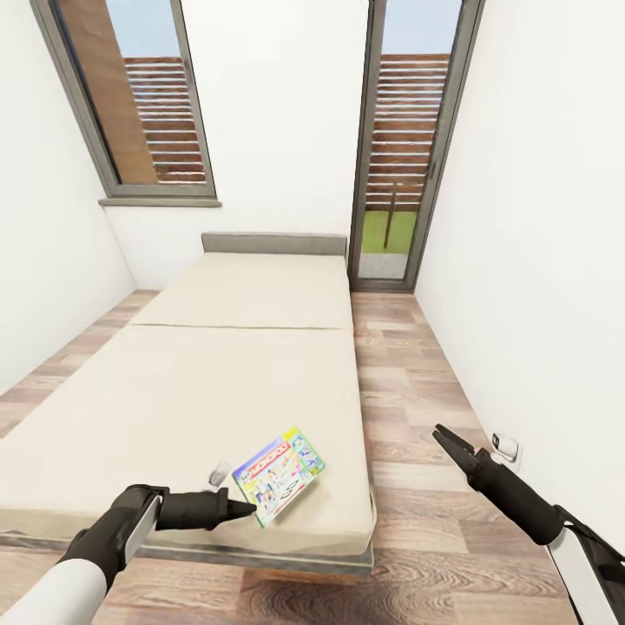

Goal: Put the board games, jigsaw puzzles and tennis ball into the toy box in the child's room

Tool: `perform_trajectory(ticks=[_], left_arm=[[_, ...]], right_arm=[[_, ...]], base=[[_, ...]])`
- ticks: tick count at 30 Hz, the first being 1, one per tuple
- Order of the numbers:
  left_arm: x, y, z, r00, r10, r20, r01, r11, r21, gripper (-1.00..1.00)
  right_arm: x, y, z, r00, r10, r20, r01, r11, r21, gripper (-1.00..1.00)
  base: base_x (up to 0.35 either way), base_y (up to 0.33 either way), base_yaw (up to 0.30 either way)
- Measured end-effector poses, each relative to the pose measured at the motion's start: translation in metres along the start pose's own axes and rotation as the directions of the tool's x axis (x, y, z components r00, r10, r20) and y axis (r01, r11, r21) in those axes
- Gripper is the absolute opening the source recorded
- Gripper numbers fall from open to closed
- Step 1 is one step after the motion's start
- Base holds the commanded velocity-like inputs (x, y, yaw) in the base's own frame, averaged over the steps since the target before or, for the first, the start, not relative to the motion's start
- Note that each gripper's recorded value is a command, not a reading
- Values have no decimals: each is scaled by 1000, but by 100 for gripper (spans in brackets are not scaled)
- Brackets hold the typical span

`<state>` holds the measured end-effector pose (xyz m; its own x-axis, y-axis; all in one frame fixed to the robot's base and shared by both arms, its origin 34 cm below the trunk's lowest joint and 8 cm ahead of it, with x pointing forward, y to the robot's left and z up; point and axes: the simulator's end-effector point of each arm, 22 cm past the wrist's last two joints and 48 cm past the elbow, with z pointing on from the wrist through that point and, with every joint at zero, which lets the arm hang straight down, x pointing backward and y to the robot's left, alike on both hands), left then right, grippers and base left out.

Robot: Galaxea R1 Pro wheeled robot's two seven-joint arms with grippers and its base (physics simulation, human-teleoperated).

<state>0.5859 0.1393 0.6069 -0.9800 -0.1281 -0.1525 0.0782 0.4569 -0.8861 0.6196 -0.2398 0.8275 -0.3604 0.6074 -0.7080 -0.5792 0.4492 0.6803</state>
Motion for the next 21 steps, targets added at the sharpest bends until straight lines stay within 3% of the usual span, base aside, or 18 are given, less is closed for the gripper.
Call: perform_trajectory(ticks=[4, 11, 21], left_arm=[[-5, -13, -5, 1000, 9, 3, -9, 1000, 23, -100], [-20, -57, -16, 997, 74, 13, -75, 991, 110, -100], [-38, -101, -70, 993, 115, 41, -121, 964, 237, -100]], right_arm=[[-6, 5, 2, 1000, -1, 1, 1, 1000, -1, 100], [-16, 14, 6, 1000, -3, 5, 3, 1000, -3, 100], [-29, 25, 11, 1000, -1, 5, 1, 1000, -1, 100]], base=[[0, 0, 0], [0, 0, 0], [0, 0, 0]])
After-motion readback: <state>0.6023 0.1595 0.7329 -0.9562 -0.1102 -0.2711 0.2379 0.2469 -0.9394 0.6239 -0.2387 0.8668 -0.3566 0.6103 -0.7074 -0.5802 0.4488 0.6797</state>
